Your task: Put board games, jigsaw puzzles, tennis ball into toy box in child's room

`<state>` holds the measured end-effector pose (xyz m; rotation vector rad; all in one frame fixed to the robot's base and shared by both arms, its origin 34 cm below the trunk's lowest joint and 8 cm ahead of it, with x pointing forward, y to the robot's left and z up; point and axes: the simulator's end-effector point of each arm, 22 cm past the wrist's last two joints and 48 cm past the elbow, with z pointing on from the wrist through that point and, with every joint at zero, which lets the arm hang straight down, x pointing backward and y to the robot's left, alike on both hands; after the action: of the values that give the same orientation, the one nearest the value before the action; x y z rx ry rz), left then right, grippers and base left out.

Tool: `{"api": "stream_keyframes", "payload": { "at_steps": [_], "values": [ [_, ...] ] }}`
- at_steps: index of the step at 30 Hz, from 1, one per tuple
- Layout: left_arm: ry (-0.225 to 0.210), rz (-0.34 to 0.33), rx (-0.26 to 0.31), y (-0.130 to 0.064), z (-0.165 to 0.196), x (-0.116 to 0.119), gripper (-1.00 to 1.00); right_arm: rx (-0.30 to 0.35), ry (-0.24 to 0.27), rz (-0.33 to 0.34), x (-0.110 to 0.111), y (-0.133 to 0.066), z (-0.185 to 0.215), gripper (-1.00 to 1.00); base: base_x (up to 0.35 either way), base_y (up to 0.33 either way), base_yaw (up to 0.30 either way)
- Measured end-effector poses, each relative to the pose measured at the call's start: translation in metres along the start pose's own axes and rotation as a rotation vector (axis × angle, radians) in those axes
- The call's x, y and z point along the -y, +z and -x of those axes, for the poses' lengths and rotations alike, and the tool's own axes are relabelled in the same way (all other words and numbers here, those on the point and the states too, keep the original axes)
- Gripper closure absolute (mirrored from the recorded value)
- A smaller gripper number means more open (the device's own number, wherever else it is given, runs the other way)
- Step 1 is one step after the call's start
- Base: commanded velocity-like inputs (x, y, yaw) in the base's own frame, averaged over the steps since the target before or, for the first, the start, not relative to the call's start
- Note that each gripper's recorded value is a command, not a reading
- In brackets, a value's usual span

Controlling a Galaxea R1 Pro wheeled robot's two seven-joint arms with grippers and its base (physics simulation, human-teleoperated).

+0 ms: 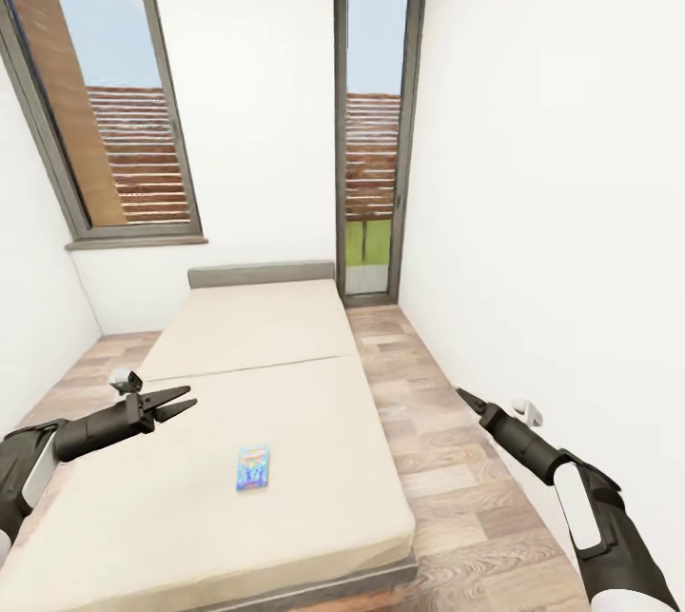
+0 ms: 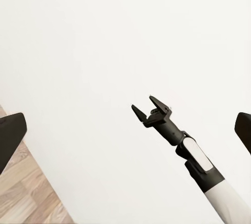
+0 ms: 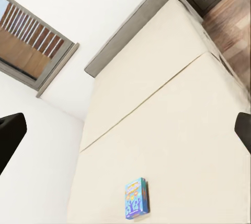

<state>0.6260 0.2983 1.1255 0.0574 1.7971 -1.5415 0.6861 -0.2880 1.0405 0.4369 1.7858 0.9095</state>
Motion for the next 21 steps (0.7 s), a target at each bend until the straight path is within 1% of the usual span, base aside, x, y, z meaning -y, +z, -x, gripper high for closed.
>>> {"api": "stream_keyframes", "payload": {
  "at_steps": [7,8,9,13,15,18,21],
  "values": [
    [0.0,0.0,0.002,0.0,0.0,0.0,-1.0,0.0,-0.002,0.0,0.0,0.0,0.0,-1.0,0.289,-0.055,-0.065],
    [0.0,0.0,0.002,0.0,0.0,0.0,-1.0,0.001,-0.003,0.0,0.0,0.0,0.0,-1.0,0.0,0.0,0.0],
    [0.011,-0.013,-0.001,0.004,0.002,0.003,-1.0,0.003,0.004,0.016,-0.006,0.004,0.002,-1.0,0.0,0.0,0.0],
    [0.057,-0.041,-0.006,0.005,0.005,0.015,-1.0,0.021,0.026,0.092,-0.037,0.011,0.011,-1.0,0.0,0.0,0.0],
    [0.077,-0.055,-0.005,0.006,0.007,0.019,-1.0,0.038,0.015,0.104,-0.044,0.013,0.02,-1.0,0.0,0.0,0.0],
    [0.055,-0.075,-0.012,0.011,-0.008,0.016,-1.0,0.05,0.009,0.116,-0.055,0.017,0.023,-1.0,0.0,0.0,0.0],
    [0.032,-0.077,-0.019,0.015,-0.023,0.008,-1.0,0.052,0.013,0.121,-0.06,0.017,0.018,-1.0,0.0,0.0,0.0]
  ]
}}
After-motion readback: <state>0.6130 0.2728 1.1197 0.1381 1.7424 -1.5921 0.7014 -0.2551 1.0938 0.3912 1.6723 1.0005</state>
